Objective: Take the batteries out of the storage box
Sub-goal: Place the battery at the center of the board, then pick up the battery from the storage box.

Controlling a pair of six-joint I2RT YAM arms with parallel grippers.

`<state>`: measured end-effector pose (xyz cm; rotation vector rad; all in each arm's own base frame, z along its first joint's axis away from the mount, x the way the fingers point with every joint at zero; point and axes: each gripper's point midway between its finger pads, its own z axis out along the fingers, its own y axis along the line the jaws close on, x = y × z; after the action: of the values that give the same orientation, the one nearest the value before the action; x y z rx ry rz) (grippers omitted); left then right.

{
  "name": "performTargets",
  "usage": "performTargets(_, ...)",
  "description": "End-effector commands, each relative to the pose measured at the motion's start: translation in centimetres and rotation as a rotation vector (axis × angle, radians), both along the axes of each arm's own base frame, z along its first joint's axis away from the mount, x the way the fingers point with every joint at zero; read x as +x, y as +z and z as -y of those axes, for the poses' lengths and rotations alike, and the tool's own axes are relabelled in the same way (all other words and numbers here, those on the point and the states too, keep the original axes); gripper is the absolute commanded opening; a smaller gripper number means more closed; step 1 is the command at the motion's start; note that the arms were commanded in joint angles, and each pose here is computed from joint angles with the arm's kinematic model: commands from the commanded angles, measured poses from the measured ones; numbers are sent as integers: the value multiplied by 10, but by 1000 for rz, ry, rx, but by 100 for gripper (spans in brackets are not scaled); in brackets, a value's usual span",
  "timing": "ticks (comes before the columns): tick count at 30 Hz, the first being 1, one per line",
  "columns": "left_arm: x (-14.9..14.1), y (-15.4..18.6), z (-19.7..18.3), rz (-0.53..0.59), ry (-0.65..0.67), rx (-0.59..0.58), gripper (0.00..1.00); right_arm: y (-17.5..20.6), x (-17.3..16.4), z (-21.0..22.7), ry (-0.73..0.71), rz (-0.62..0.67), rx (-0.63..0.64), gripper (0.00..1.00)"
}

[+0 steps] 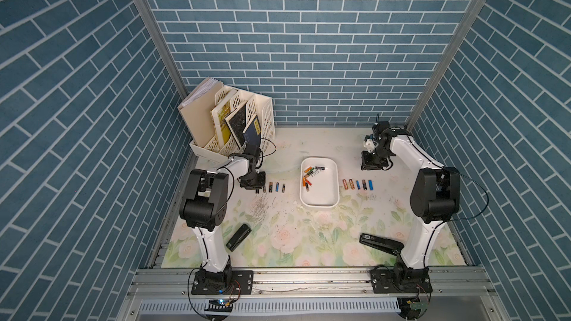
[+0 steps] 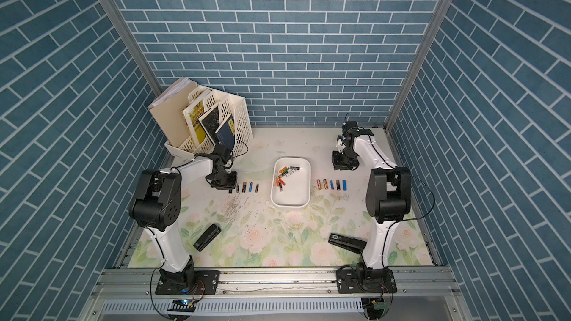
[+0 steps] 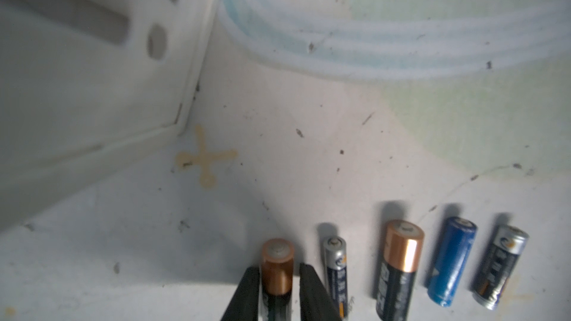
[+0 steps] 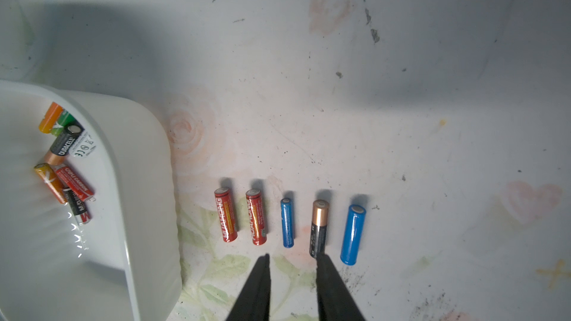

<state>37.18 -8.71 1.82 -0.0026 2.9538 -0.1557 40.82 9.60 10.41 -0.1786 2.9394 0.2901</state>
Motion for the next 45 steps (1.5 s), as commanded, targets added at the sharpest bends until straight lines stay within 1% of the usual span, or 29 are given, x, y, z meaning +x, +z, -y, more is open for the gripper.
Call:
performTargets(1, 1, 2, -5, -12, 4, 18, 30, 5, -1, -1, -7, -7, -10, 29)
performTargets(9, 8, 21, -5, 20, 6, 21, 32, 12, 0, -5, -3, 7, -6, 29)
performTargets(13, 12, 33, -3, 42, 5, 5, 33, 28, 0, -12, 5, 28, -11, 29)
performTargets(16, 15, 45, -2, 63, 11, -1, 33, 52, 0, -32, 40, 68, -14, 29)
performTargets(18, 16, 52, -3, 72, 11, 3, 33, 66, -2, -53, 76, 91, -9, 30)
performTargets(22, 19, 66, -2, 95, 17, -2, 34, 72, -8, -103, 140, 105, 37, 30)
performTargets(27, 19, 74, 1, 110, 29, -26, 34, 52, -12, -158, 176, 101, 81, 30)
performTargets(33, 13, 73, 3, 108, 30, -46, 35, 17, -5, -193, 148, 111, 99, 31)
performTargets(38, 8, 71, 4, 104, 26, -53, 35, -16, 2, -202, 116, 98, 80, 32)
performTargets(42, 6, 70, 5, 103, 23, -60, 35, -25, 10, -208, 89, 108, 85, 35)
performTargets(45, 4, 67, 5, 97, 20, -62, 35, -43, 14, -207, 72, 93, 60, 36)
